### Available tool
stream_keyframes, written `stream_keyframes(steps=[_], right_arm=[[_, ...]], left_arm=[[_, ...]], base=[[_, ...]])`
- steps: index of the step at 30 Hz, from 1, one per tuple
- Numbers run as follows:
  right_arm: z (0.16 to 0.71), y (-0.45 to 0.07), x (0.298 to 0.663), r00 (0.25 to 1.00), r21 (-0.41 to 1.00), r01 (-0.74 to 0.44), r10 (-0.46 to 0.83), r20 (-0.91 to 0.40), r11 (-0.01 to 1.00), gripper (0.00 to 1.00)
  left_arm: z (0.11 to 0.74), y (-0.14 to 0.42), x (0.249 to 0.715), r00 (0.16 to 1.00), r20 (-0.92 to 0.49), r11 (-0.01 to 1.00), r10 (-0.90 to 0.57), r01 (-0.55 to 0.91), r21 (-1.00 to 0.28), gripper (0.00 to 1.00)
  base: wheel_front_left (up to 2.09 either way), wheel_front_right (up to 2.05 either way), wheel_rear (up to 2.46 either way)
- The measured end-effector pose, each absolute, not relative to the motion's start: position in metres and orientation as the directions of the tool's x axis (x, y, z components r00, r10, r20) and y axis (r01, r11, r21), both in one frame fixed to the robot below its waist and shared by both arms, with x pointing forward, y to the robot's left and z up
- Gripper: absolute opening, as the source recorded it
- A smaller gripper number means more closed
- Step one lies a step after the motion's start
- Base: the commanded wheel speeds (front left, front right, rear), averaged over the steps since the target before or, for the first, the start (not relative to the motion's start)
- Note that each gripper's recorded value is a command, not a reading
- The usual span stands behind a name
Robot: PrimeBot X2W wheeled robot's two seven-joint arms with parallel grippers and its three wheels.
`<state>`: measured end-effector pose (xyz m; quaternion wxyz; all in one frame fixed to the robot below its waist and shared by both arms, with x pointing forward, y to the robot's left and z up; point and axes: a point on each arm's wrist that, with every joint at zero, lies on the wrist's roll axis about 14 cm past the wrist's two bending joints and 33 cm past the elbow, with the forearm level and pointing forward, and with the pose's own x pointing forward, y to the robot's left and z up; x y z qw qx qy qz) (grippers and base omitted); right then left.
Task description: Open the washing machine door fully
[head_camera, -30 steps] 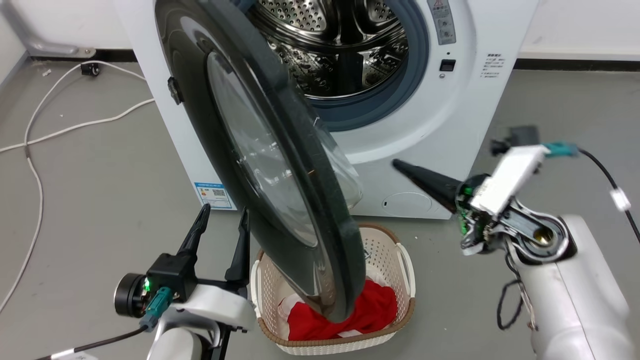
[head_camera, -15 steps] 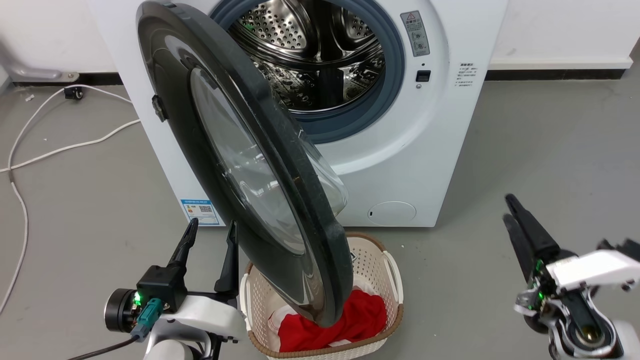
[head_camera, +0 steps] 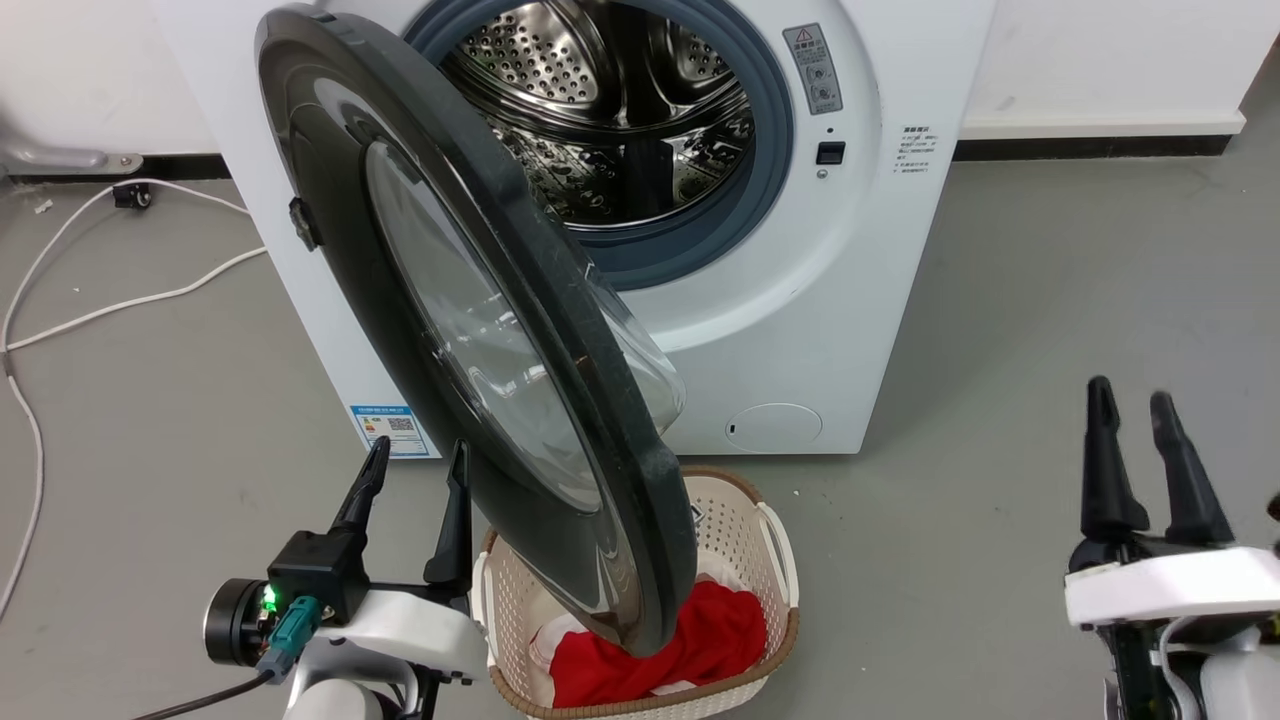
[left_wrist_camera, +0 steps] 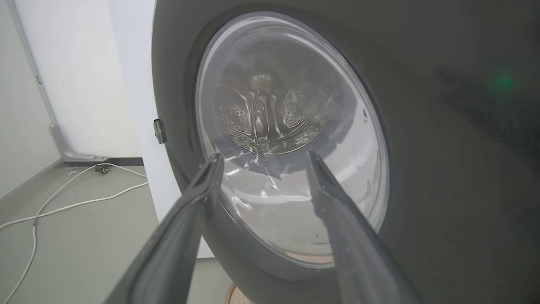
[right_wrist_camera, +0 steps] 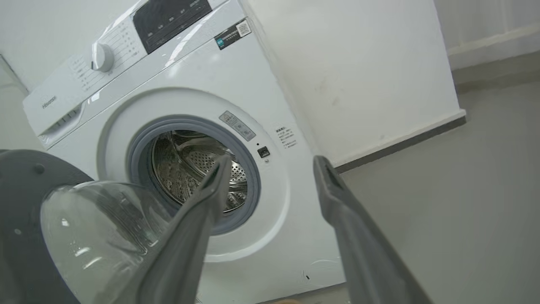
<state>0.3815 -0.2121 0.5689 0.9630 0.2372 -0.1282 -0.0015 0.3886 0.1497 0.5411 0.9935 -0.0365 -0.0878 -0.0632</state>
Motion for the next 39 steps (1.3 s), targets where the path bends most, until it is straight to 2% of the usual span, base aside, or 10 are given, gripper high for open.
stream_keyframes(steps=[4,8,12,18,29,30,31,32,33,39], right_arm=[[0.586,-0.198,0.379,0.954,0.084,-0.061,0.033,0.298,0.995,1.0],[0.583,-0.179,0.373,0.955,-0.079,-0.071,0.091,0.283,0.994,1.0],[0.563,-0.175,0.366,0.97,-0.102,-0.079,0.1,0.222,0.992,1.0],[0.531,-0.18,0.36,0.987,-0.03,-0.073,0.077,0.139,0.997,1.0],[0.526,-0.184,0.361,0.989,-0.007,-0.061,0.062,0.136,0.998,1.0],[0.526,-0.184,0.362,0.989,-0.005,-0.061,0.061,0.138,0.998,1.0],[0.527,-0.184,0.362,0.988,-0.005,-0.061,0.061,0.139,0.998,1.0],[0.527,-0.184,0.362,0.988,-0.004,-0.061,0.061,0.141,0.998,1.0],[0.527,-0.184,0.362,0.988,-0.003,-0.061,0.061,0.142,0.998,1.0],[0.527,-0.184,0.363,0.988,0.0,-0.061,0.061,0.144,0.998,1.0]], left_arm=[[0.541,0.151,0.388,0.977,0.179,0.99,-0.117,0.13,-0.061,1.0],[0.546,0.15,0.39,0.974,0.19,0.99,-0.125,0.136,-0.047,1.0],[0.546,0.15,0.391,0.973,0.19,0.989,-0.13,0.141,-0.041,1.0],[0.546,0.148,0.392,0.973,0.19,0.989,-0.134,0.144,-0.041,1.0],[0.542,0.148,0.392,0.974,0.181,0.989,-0.135,0.144,-0.042,1.0],[0.542,0.148,0.392,0.975,0.18,0.989,-0.134,0.144,-0.043,0.97],[0.542,0.148,0.392,0.975,0.18,0.989,-0.134,0.144,-0.043,0.62],[0.542,0.148,0.392,0.975,0.178,0.989,-0.135,0.144,-0.043,0.22],[0.541,0.148,0.392,0.975,0.176,0.988,-0.136,0.145,-0.043,0.0],[0.546,0.147,0.391,0.972,0.193,0.987,-0.134,0.149,-0.065,0.0]], base=[[0.0,0.0,0.0],[0.0,0.0,0.0],[0.0,0.0,0.0],[0.0,0.0,0.0],[0.0,0.0,0.0],[0.0,0.0,0.0],[0.0,0.0,0.0],[0.0,0.0,0.0],[0.0,0.0,0.0],[0.0,0.0,0.0]])
